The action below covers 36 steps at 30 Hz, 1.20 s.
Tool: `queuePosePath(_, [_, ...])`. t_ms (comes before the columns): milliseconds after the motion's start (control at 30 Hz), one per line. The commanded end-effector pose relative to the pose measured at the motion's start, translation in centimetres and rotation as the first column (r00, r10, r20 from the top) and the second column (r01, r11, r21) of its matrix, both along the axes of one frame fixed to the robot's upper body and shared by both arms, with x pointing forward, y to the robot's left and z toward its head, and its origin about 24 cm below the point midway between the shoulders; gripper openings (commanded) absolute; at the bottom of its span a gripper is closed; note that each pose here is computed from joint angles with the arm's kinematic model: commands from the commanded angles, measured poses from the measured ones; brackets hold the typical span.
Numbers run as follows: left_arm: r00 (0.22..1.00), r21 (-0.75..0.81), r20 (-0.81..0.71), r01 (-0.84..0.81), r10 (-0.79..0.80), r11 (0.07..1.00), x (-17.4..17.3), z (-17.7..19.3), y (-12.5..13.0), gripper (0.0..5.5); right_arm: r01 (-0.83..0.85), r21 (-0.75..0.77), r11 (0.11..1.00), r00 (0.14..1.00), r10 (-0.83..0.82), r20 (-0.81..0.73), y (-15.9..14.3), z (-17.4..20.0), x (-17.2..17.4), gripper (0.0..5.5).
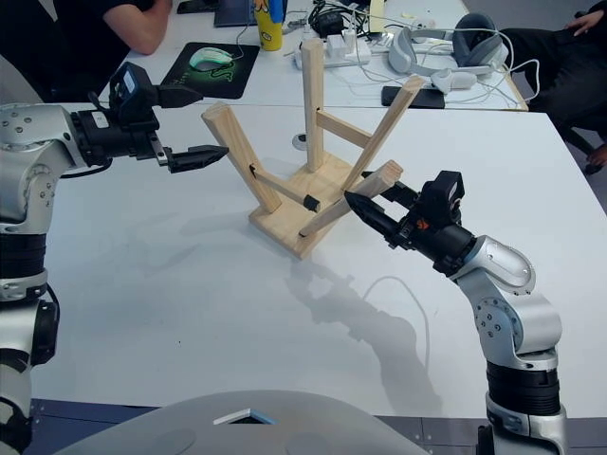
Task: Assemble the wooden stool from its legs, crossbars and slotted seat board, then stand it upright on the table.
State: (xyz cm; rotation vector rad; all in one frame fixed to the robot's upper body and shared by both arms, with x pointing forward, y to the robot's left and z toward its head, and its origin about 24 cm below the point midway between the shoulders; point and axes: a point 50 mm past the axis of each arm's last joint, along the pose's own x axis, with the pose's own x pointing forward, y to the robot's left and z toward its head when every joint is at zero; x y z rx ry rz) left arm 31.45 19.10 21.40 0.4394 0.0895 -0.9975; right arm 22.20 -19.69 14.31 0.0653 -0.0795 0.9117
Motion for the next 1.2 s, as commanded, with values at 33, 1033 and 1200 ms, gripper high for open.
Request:
queuePosePath(33, [1.000,-0.002,0.008,-0.016,0.016,1.000,-0.2,0.1,0.2,5.00,0.039,-0.077,0.996,0.999,-0.041,-0.012,-0.7,0.6,0.6,2.08])
queuePosePath(1033, [0.993,-0.059,-0.005,-0.118,0.118,0.991,-1.8,-1.7,0.7,5.00,-0.014,-0.338,0.941,0.941,-0.102,-0.322,1.8,3.4,3.2,2.07])
queuePosePath(1200, [0.988,-0.059,-0.014,-0.156,0.155,0.986,-1.6,-2.5,1.3,5.00,-0.050,-0.361,0.931,0.942,-0.077,-0.327,2.0,3.6,3.2,2.07])
